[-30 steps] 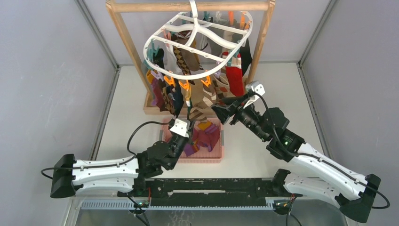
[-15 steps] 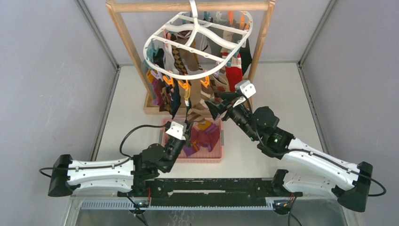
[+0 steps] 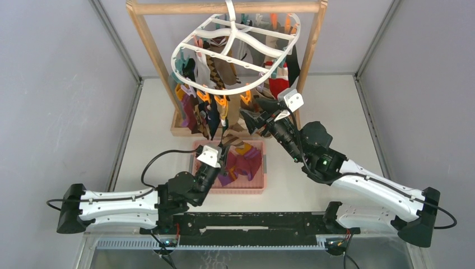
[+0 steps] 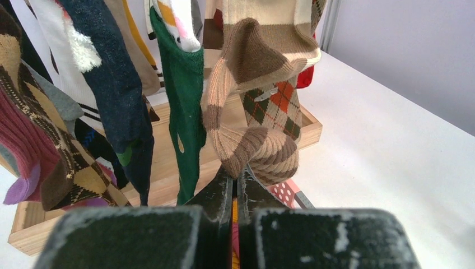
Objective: Remove the socks clipped to the hanger
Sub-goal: Remove the sock from the hanger.
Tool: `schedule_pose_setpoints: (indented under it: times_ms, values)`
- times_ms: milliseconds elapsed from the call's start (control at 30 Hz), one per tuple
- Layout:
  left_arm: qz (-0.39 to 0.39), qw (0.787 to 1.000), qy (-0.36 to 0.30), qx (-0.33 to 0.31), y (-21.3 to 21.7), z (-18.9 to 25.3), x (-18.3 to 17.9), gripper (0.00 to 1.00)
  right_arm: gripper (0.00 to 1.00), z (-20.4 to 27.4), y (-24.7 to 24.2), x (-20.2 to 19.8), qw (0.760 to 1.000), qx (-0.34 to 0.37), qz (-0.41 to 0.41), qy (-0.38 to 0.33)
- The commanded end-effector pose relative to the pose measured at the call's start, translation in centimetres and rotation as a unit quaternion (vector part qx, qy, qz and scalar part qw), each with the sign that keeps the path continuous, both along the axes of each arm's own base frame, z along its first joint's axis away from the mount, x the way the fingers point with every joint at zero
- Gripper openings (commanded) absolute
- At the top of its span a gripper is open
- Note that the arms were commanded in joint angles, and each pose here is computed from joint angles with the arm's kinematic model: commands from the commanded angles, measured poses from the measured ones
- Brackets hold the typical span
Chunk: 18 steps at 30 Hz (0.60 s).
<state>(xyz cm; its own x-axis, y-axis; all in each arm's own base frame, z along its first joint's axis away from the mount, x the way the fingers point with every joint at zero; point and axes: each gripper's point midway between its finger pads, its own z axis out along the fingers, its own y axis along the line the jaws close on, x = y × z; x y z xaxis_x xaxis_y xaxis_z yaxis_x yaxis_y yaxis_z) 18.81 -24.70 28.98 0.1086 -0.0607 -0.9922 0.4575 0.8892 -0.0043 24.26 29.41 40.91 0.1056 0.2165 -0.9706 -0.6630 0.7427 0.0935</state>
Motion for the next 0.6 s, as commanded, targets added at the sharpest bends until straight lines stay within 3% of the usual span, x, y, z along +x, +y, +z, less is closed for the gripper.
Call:
schedule_pose_setpoints:
  times_ms: [0,567]
  values:
    - [0.002,1.000,-0.005,0.004,0.1,0.0,-0.1,0.00,0.67,3.4,-0.3,-0.2,0.999,0.030,-0.006,-0.033]
    - [0.007,1.000,-0.004,0.005,0.4,-0.1,-0.2,0.00,0.65,5.0,1.0,1.3,0.998,0.032,-0.025,-0.048]
